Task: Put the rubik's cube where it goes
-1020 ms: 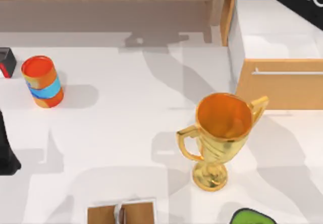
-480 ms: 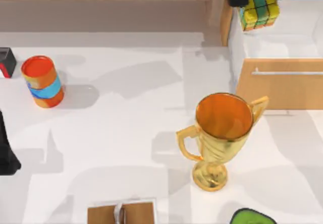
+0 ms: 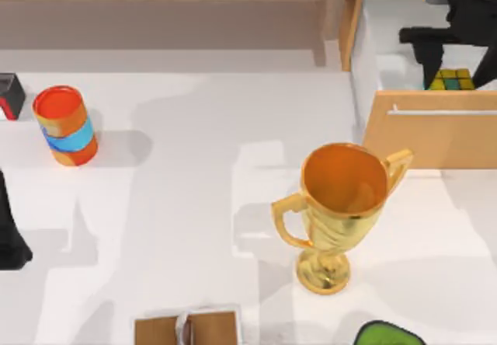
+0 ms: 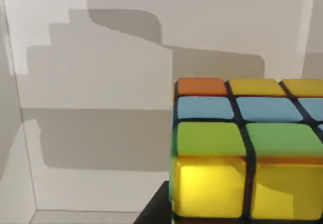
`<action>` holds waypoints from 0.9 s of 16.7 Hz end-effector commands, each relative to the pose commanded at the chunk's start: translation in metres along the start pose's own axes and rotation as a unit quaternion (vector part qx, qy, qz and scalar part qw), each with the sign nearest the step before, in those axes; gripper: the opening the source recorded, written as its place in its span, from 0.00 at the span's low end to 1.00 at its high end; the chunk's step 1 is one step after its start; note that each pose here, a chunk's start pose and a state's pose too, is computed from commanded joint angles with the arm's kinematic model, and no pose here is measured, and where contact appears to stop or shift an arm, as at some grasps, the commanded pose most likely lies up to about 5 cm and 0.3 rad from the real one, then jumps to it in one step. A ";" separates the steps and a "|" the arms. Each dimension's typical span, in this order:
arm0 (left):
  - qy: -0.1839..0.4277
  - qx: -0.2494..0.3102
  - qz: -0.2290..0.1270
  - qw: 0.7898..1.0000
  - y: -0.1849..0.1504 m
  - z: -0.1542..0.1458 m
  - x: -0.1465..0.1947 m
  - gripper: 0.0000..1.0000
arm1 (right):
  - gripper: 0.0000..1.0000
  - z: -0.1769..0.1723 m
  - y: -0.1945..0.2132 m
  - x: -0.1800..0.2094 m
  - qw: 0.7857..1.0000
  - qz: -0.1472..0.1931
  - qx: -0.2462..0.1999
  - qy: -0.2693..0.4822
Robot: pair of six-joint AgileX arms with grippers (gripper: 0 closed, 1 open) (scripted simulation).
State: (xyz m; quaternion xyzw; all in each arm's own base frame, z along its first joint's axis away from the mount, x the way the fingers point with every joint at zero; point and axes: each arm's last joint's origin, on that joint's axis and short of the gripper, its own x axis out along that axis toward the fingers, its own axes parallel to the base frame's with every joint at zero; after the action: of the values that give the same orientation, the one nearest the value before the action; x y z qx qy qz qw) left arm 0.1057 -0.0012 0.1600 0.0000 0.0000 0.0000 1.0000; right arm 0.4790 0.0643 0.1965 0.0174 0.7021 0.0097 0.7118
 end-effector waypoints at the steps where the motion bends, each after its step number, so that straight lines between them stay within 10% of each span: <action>1: 0.000 0.000 0.000 1.000 0.000 0.000 0.000 1.00 | 0.00 0.002 -0.002 0.004 1.000 0.005 0.002 0.003; 6: 0.000 0.000 0.000 1.000 0.000 0.000 0.000 1.00 | 0.00 0.002 -0.003 0.005 1.000 0.006 0.002 0.004; 15: 0.000 0.000 0.000 1.000 0.000 0.000 0.000 1.00 | 0.68 0.002 -0.003 0.005 1.000 0.006 0.002 0.004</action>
State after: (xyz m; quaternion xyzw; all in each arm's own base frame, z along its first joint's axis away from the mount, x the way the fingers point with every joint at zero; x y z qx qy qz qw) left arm 0.1057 -0.0012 0.1600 0.0000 0.0000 0.0000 1.0000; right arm 0.4814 0.0617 0.1918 0.0230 0.7046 0.0122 0.7091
